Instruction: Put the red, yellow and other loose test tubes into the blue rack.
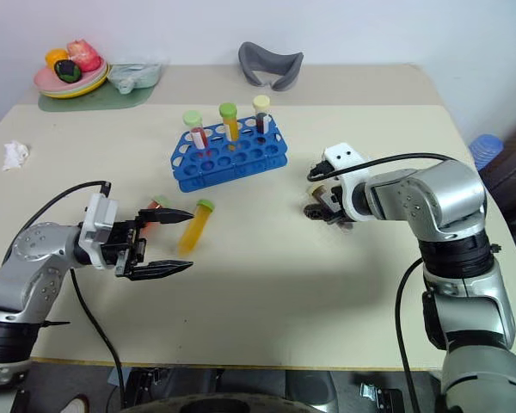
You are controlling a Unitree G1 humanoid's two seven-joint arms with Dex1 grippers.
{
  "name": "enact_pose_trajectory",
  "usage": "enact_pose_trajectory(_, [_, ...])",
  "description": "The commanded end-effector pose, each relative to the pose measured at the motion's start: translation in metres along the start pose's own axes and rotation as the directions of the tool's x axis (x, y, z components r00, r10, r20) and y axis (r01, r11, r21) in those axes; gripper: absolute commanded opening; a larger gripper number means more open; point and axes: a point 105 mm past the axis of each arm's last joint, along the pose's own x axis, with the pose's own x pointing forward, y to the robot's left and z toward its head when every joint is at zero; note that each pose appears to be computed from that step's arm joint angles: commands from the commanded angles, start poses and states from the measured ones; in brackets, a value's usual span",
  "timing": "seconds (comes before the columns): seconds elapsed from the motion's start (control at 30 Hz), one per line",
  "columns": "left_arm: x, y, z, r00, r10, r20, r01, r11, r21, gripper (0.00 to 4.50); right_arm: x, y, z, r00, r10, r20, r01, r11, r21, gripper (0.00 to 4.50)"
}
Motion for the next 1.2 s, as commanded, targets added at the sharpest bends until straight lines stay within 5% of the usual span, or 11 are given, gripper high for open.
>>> enact_pose_trajectory(0.03, [0.003, -0.004, 0.011, 1.0, -0.019, 0.013, 0.019, 0.999, 0.034, 4.48, -0.003, -0.007, 0.008, 0.999, -0.029, 0.02, 0.03, 0.999, -0.022, 4.5])
enact_pose_trajectory(0.5, [0.004, -0.009, 0.012, 1.0, -0.011, -0.001, 0.011, 1.0, 0.028, 4.48, 0.014, -0.014, 0.017, 0.999, -0.035, 0.039, 0.037, 0.999, -0.037, 4.5])
enact_pose_trajectory(0.6, [0.004, -0.009, 0.013, 1.0, -0.006, -0.003, 0.006, 1.0, 0.029, 4.5, 0.017, -0.014, 0.016, 0.999, -0.032, 0.036, 0.034, 0.999, -0.042, 3.66])
enact_pose_trajectory(0.8, [0.002, -0.009, 0.014, 1.0, 0.009, -0.008, -0.008, 1.0, 0.029, 4.5, 0.024, -0.012, 0.009, 0.999, -0.035, 0.024, 0.037, 0.997, -0.062, 0.79])
enact_pose_trajectory(1.0, [0.001, -0.009, 0.013, 1.0, 0.03, -0.006, -0.03, 0.999, 0.02, 4.5, 0.017, -0.008, 0.023, 0.99, -0.022, 0.138, 0.03, 0.998, -0.052, 0.79])
enact_pose_trajectory(1.07, [0.0, -0.007, 0.014, 0.998, 0.06, 0.013, -0.06, 0.998, 0.003, 4.5, -0.001, 0.012, 0.061, 0.919, 0.1, 0.38, -0.094, 0.995, -0.034, 0.79])
enact_pose_trajectory(1.13, [-0.002, -0.005, 0.012, 0.995, 0.094, 0.028, -0.093, 0.996, -0.015, 4.5, -0.033, 0.031, 0.102, 0.738, 0.218, 0.638, -0.238, 0.97, -0.055, 0.79])
enact_pose_trajectory(1.2, [-0.003, -0.004, 0.012, 0.992, 0.117, 0.036, -0.116, 0.993, -0.023, 4.5, -0.053, 0.038, 0.126, 0.596, 0.234, 0.768, -0.267, 0.96, -0.085, 0.79])
